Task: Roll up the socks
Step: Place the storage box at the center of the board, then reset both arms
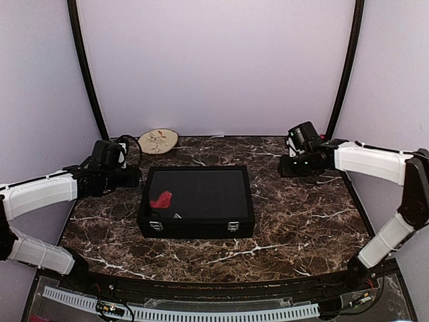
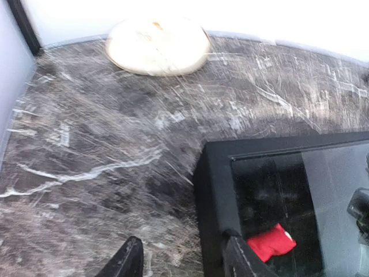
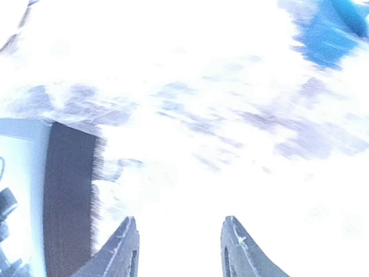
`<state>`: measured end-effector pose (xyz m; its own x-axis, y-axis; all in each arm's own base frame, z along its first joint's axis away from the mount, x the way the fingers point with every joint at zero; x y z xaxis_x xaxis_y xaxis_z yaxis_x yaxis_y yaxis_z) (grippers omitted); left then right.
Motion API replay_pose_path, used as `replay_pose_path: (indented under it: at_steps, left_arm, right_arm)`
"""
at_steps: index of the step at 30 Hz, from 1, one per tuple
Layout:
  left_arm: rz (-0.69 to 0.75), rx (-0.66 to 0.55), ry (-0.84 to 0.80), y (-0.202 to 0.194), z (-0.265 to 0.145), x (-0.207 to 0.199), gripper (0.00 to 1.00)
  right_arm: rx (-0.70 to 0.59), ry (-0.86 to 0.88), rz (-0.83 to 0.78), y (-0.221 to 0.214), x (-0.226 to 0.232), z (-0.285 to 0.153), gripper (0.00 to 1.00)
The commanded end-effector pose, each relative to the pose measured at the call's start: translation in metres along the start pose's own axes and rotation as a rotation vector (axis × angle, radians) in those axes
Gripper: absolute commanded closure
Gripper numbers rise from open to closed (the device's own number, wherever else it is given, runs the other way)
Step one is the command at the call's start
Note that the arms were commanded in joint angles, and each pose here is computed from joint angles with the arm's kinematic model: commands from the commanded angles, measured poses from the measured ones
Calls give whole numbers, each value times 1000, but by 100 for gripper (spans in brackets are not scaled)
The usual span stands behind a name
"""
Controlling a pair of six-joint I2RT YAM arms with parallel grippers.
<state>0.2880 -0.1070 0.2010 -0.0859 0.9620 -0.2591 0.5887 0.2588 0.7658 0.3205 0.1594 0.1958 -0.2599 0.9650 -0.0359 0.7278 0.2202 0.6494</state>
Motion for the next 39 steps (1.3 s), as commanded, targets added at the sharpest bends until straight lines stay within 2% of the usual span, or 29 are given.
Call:
replay_pose_path:
  at_steps: [1, 6, 7, 8, 9, 12, 14, 18, 23, 26, 29, 34, 39]
  left_arm:
    - [13, 23, -165, 18, 12, -29, 50]
    - [17, 102, -202, -2, 4, -24, 43]
    - [8, 98, -227, -4, -3, -23, 26]
    - [-5, 103, -236, -7, -8, -22, 4]
    - [-20, 108, -232, -8, -13, -19, 1]
    - [-67, 123, -198, -10, -28, -10, 1]
    - [-94, 89, -171, -7, -40, -4, 1]
    - [-140, -60, -132, 14, -65, 5, 1]
    - [-97, -285, -77, 52, -86, 9, 1]
    - [-6, -364, 54, 71, -82, 13, 1]
    - [86, -376, 123, 84, -63, 16, 1]
    - [91, -407, 156, 89, -40, 44, 1]
    - [89, -402, 155, 78, -32, 59, 1]
  right_arm:
    - [-40, 221, -25, 33, 55, 24, 53]
    - [-89, 194, -2, 42, 42, 19, 50]
    - [-88, 188, -10, 43, 40, 19, 50]
    - [-82, 180, -18, 42, 39, 20, 50]
    - [-80, 173, -26, 43, 38, 19, 50]
    - [-82, 157, -37, 42, 36, 16, 50]
    - [-96, 131, -39, 41, 32, 12, 49]
    - [-147, 24, -28, 37, 14, -1, 46]
    - [-191, -101, -5, 33, -9, -15, 40]
    - [-214, -154, 5, 33, -18, -25, 36]
    - [-234, -207, 40, 30, -27, -36, 30]
    - [-245, -248, 94, 17, -37, -50, 24]
    - [-269, -259, 120, 4, -44, -67, 25]
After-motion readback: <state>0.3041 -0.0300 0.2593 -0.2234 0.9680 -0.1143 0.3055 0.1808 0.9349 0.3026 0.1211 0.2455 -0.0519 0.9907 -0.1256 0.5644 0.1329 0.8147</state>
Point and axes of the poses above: each gripper's point midway between its finger pads, its own z axis out along the fingers, its own x axis along the line the jaws close on, y = z × x, the point moved 7 cm from there along -z, back along the fingers, and after that the axes turned 12 degrees about -z, right-handed, at the moved point
